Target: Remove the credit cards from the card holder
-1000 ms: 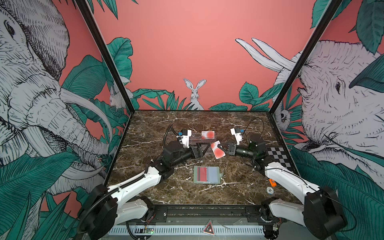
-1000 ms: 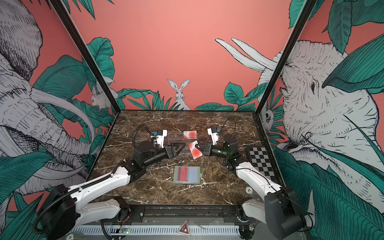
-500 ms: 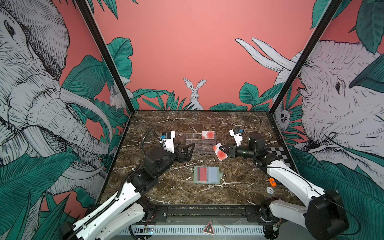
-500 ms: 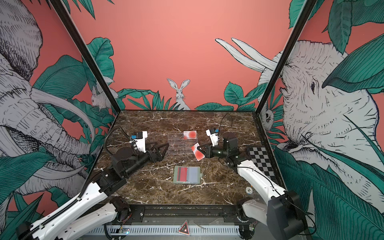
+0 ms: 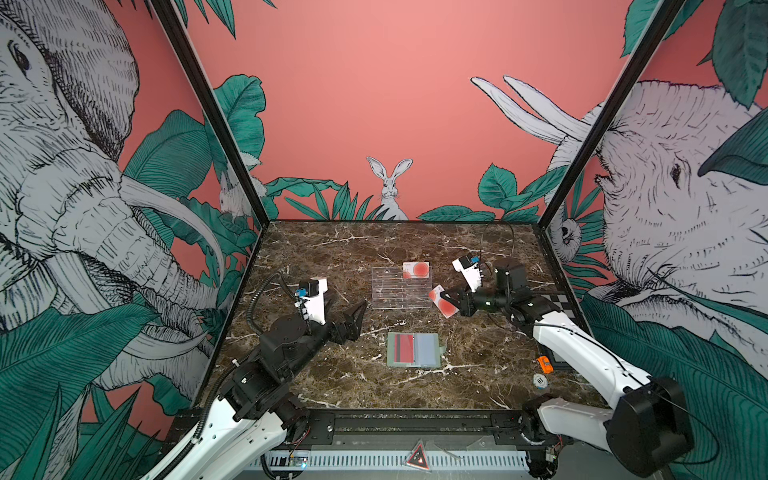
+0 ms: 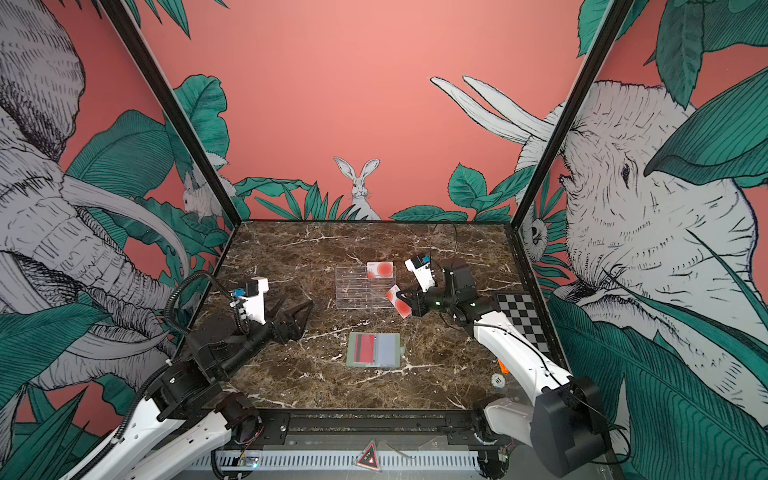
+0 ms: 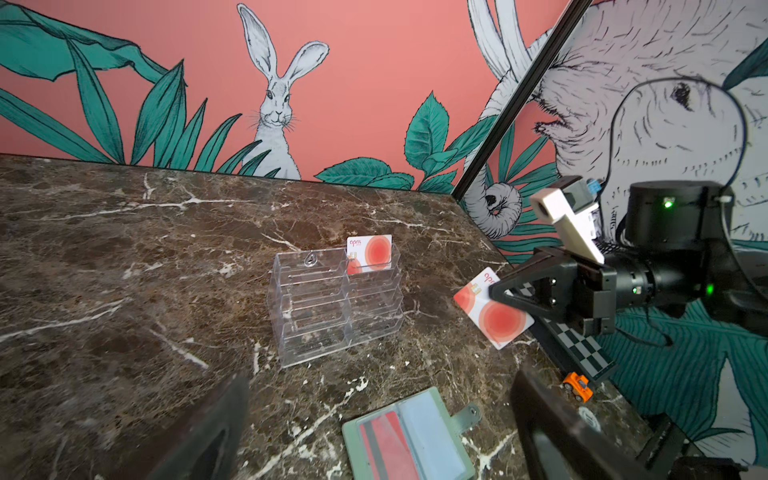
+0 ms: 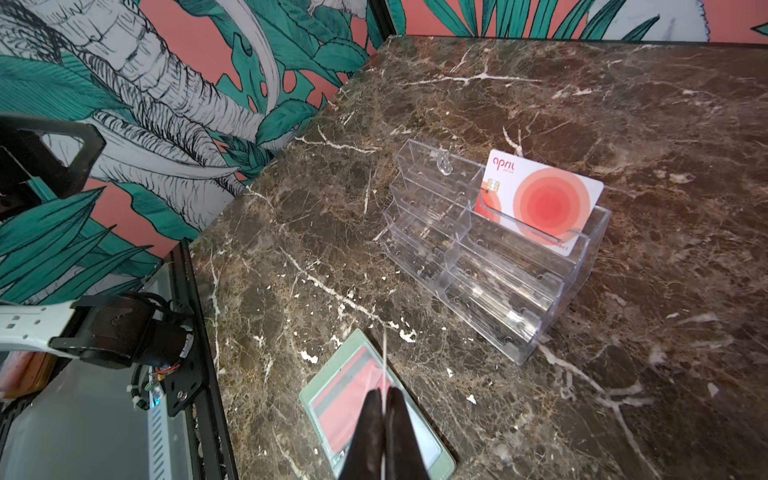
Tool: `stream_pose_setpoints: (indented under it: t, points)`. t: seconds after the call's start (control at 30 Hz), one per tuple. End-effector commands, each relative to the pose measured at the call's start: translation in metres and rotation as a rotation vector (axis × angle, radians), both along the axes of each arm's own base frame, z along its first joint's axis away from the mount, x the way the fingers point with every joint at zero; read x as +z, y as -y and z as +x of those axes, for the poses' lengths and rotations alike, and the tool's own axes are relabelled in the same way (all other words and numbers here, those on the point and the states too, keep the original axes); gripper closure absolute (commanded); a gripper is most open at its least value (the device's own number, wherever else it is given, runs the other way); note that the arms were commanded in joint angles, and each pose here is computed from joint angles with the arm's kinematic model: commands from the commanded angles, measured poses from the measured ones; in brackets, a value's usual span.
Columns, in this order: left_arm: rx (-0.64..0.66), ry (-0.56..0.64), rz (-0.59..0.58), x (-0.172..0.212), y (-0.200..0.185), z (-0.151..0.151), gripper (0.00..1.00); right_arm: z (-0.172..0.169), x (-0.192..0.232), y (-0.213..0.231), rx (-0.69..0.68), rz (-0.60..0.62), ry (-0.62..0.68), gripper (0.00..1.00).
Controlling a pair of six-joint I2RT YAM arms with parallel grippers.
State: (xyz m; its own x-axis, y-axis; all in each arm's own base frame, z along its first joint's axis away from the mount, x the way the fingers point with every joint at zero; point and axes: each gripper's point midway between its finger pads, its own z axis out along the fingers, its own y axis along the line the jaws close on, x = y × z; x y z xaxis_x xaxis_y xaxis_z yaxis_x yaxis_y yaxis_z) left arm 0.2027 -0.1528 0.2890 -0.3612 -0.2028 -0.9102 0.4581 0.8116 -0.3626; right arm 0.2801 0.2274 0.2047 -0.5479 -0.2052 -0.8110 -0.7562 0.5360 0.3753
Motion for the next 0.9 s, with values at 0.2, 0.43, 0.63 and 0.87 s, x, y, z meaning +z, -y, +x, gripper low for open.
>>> stream_pose_setpoints:
  t: [0.2, 0.43, 0.63, 0.87]
  points:
    - [0.036, -0.007, 0.124, -0.009, -0.025, -0.013, 0.01, -0.018, -0.005, -0.005, 0.183, -0.123, 0.233, 1.0]
    - [0.036, 0.058, 0.16, 0.001, -0.039, -0.024, 0.01, -0.026, -0.007, 0.001, 0.256, -0.23, 0.302, 1.0]
    - [0.08, 0.112, 0.194, 0.011, -0.062, -0.036, 0.01, -0.021, -0.011, 0.004, 0.32, -0.325, 0.337, 1.0]
    - [0.065, 0.135, 0.223, 0.005, -0.07, -0.046, 0.01, -0.022, -0.004, -0.002, 0.465, -0.364, 0.484, 1.0]
